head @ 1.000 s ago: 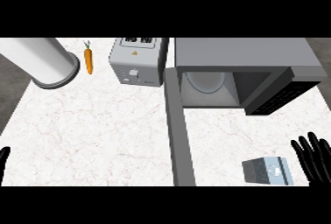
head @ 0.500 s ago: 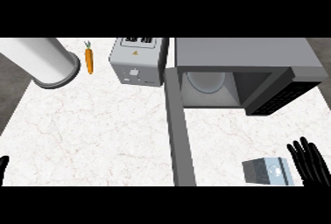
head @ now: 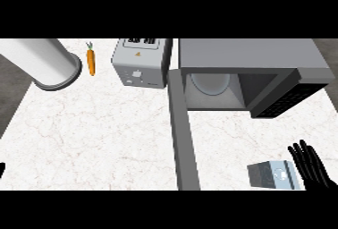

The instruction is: Pick up the milk, place it into the microwave and close the microwave

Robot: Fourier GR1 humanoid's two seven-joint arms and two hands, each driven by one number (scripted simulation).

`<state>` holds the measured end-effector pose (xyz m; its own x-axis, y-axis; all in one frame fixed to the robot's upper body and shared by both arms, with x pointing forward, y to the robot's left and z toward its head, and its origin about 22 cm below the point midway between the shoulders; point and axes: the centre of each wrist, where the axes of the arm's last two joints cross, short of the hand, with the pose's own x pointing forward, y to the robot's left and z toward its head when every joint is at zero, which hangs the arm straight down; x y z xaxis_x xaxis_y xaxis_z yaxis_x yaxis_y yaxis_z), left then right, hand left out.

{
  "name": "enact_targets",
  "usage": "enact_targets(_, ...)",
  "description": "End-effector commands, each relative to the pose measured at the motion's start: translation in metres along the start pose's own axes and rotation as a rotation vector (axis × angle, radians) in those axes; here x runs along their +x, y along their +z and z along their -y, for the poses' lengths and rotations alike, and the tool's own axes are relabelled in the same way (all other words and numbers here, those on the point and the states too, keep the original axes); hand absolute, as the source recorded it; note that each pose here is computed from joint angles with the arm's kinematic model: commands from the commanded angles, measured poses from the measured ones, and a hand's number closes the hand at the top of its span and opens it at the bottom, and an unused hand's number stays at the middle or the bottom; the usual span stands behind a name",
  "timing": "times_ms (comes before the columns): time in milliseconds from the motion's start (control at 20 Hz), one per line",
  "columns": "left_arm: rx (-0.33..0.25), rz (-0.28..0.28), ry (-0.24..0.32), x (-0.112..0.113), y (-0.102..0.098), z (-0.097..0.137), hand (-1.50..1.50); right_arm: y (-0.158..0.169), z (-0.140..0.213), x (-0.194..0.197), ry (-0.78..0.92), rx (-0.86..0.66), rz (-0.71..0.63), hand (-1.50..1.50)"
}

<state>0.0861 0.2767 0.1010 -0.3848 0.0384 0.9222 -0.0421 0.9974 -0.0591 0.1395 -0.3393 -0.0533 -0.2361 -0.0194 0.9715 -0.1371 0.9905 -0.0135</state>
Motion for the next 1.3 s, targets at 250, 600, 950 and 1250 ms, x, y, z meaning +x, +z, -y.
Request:
enact_targets(250, -0.002, -0.006, 0.003, -0.005, 0.007, 0.008, -1.5, -0.019, 0.006, -0.018, 0.037, -0.051, -0.004, -1.5)
enact_targets(600, 0.006, -0.017, 0.005, -0.004, 0.006, 0.002, -1.5, -0.013, 0.021, -0.061, 0.191, -0.13, -0.092, -1.5)
enact_targets(950, -0.003, 0.004, 0.003, -0.011, -0.002, -0.005, -1.5, -0.009, 0.024, -0.094, 0.038, -0.055, -0.106, -1.5)
enact_targets(1250, 0.001, 0.016, 0.004, 0.01, -0.002, -0.003, -1.5, -0.028, 0.019, -0.083, -0.223, 0.231, -0.081, -1.5)
